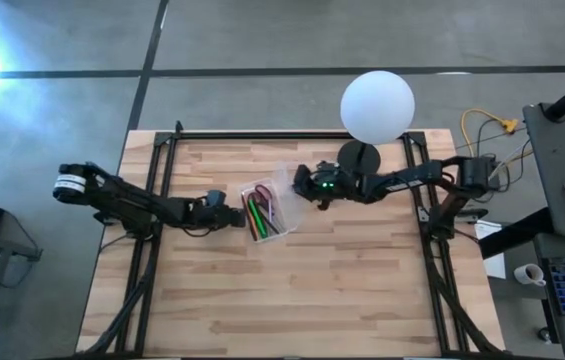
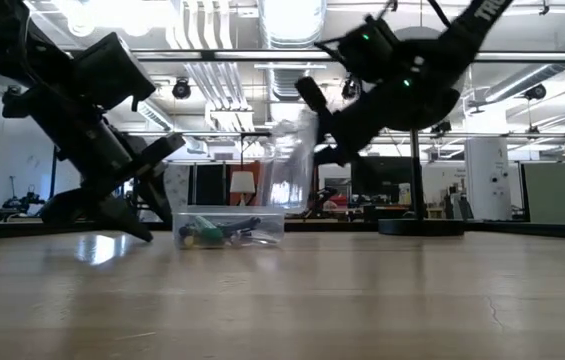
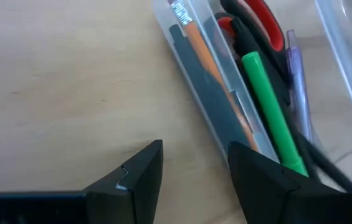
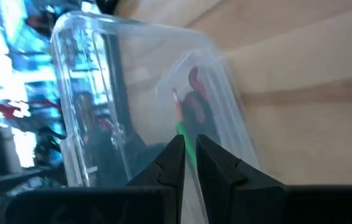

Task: Pick & place school supplies into a supply box
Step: Close the transparent supply box

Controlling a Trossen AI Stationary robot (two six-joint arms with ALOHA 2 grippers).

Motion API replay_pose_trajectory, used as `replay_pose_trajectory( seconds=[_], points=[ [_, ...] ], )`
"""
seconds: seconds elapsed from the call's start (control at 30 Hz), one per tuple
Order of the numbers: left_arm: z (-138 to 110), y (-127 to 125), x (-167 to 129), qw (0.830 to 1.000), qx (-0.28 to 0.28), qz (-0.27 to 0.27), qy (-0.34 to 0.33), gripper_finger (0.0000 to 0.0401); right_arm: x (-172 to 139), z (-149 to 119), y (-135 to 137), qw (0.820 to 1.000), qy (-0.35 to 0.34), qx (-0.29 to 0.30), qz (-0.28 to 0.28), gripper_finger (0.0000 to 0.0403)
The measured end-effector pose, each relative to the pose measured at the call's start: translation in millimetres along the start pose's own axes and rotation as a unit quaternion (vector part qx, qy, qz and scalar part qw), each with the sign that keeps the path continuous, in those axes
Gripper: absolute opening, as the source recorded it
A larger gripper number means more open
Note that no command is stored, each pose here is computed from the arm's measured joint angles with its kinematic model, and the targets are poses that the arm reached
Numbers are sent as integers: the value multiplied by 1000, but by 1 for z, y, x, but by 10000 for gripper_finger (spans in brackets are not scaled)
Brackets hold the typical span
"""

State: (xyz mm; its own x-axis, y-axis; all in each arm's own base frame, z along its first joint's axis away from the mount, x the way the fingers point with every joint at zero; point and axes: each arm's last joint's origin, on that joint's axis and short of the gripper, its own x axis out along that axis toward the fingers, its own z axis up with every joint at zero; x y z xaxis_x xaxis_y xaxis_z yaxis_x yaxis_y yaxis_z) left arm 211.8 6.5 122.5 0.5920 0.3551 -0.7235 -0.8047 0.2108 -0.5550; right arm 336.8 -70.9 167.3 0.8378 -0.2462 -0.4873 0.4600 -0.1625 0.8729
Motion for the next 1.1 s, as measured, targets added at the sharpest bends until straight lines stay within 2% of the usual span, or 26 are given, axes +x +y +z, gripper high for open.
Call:
replay_pose_trajectory(
  seconds=[0.1, 0.27, 0.37, 0.47, 0.6, 0.7, 0.77, 0.93, 1.1],
  points=[
    [0, -1, 0, 1000, -2, -8, 1, 166, 6, -12, 14, 999, 12, -32, -25, 33],
    [0, -4, 1, 999, 35, -26, 27, 166, 31, -32, 38, 997, 34, -65, -11, 34],
    [2, -9, 0, 998, 25, -55, 29, 166, 53, -45, 45, 995, 57, -80, -12, 34],
    [6, -18, -10, 995, 8, -102, 20, 163, 76, -58, 38, 992, 80, -81, -45, 34],
    [7, -14, -27, 993, 50, -107, 25, 152, 95, -71, 37, 987, 110, -95, -62, 34],
    [15, -15, -42, 991, 40, -125, 5, 144, 108, -75, 22, 983, 130, -86, -93, 34],
    [15, -5, -46, 993, 42, -112, 8, 142, 112, -77, 16, 982, 138, -86, -99, 33],
    [20, -5, -60, 989, 28, -146, 2, 141, 112, -76, 13, 981, 136, -93, -106, 33],
    [13, 4, -49, 992, 40, -111, 34, 141, 112, -74, 13, 981, 130, -97, -107, 33]
  ],
)
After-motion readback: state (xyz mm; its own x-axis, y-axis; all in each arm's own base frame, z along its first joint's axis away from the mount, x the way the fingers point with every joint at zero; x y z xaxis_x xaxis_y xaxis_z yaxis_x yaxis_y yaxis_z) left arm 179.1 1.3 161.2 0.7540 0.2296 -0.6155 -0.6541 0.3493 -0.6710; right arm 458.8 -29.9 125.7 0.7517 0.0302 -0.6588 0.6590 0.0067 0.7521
